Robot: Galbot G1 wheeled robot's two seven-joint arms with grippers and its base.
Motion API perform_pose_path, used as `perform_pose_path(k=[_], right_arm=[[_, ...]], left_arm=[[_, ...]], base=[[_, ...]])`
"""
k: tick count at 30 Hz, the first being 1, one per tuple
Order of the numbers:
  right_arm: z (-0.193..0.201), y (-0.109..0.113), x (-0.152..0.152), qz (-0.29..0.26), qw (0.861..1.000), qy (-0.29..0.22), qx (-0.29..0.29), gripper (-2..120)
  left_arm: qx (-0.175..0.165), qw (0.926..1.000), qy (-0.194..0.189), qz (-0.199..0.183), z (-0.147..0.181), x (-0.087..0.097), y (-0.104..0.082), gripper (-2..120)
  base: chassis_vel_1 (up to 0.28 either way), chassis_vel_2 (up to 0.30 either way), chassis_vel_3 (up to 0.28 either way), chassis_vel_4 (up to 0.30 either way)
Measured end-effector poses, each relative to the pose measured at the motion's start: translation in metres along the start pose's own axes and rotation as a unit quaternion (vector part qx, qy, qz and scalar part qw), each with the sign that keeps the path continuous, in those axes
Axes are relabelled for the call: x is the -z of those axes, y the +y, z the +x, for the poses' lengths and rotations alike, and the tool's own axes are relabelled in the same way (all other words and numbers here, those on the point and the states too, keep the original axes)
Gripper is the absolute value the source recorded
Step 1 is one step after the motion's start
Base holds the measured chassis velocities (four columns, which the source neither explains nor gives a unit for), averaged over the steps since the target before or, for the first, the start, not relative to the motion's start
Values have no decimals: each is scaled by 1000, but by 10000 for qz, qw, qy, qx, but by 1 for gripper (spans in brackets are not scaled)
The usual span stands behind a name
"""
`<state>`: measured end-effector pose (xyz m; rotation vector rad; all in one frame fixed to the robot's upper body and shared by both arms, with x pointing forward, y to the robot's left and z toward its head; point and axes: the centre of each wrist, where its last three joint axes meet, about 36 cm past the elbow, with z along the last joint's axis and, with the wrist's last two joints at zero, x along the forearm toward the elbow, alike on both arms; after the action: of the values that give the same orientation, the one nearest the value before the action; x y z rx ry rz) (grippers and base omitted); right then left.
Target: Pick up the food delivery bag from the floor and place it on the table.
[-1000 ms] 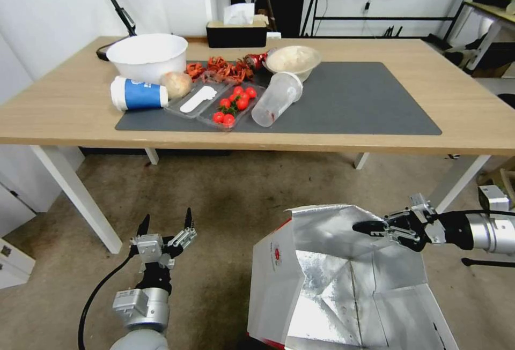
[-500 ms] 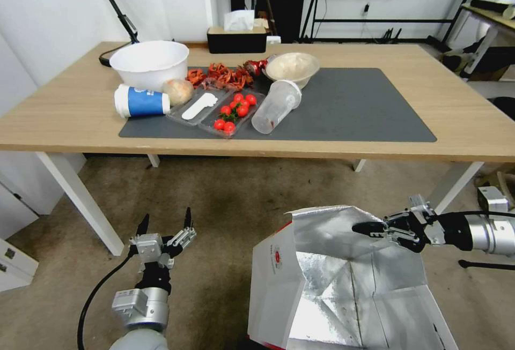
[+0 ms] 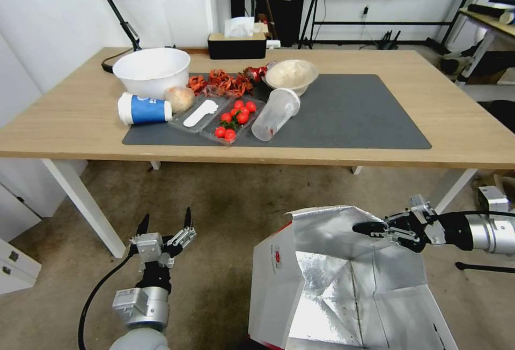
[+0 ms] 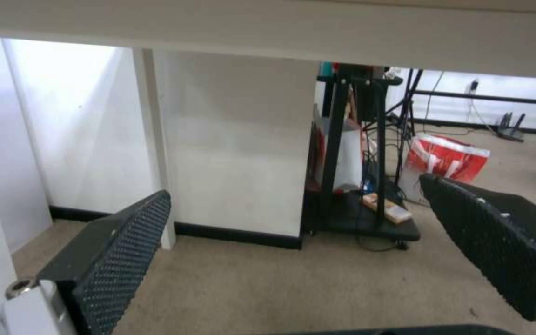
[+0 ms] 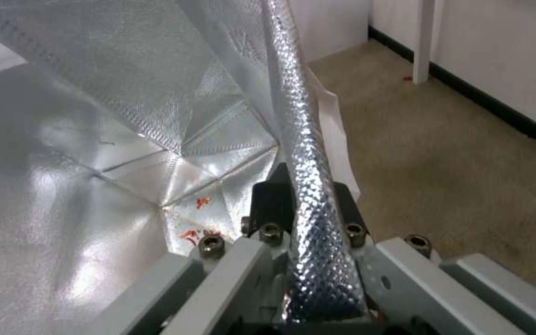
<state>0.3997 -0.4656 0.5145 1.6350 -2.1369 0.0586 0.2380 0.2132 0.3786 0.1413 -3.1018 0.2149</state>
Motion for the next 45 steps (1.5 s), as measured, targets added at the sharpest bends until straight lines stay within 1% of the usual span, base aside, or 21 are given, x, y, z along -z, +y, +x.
perform_pose_path(k=[45], right_arm=[[0,0,-1,-6,10000,13,13,0]], left_arm=[[-22,10000,10,7,1,1,0,100]], base=[[0,0,0,0]])
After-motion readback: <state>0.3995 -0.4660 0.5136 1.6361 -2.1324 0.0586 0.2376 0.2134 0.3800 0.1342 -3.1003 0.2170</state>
